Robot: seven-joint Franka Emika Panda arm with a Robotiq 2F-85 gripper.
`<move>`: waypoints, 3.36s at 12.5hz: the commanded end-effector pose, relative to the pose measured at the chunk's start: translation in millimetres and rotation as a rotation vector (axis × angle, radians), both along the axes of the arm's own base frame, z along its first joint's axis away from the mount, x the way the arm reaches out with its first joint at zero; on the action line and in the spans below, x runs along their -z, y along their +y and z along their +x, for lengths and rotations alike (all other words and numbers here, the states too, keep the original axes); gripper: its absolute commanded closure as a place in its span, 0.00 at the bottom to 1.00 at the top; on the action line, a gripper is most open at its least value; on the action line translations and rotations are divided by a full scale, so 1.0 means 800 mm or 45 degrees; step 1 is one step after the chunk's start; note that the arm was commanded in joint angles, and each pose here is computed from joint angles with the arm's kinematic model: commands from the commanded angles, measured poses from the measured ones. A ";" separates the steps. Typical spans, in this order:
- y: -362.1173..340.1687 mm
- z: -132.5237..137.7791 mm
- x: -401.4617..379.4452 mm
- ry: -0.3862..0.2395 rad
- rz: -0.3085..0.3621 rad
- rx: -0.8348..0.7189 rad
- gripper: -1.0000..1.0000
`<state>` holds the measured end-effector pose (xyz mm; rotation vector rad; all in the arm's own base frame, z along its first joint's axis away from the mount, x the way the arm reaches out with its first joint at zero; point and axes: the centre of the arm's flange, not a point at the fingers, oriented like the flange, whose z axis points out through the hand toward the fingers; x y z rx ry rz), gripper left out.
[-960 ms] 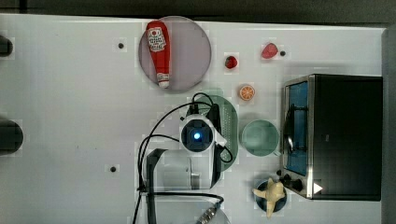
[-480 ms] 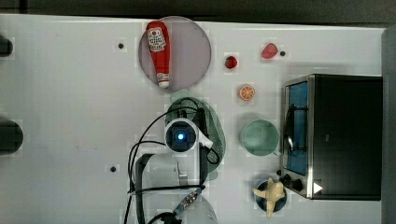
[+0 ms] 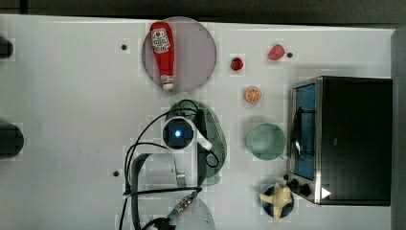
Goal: Drag strainer right to left.
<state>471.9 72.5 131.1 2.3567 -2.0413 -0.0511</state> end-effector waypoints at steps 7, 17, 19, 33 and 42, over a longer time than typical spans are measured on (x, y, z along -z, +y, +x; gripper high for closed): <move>0.080 -0.002 -0.023 0.031 -0.024 0.059 0.00; 0.199 -0.008 -0.044 0.061 -0.029 0.185 0.00; 0.218 -0.009 -0.048 0.062 -0.009 0.189 0.00; 0.351 -0.003 -0.049 0.069 0.129 0.180 0.00; 0.441 -0.006 -0.053 0.052 0.199 0.253 0.00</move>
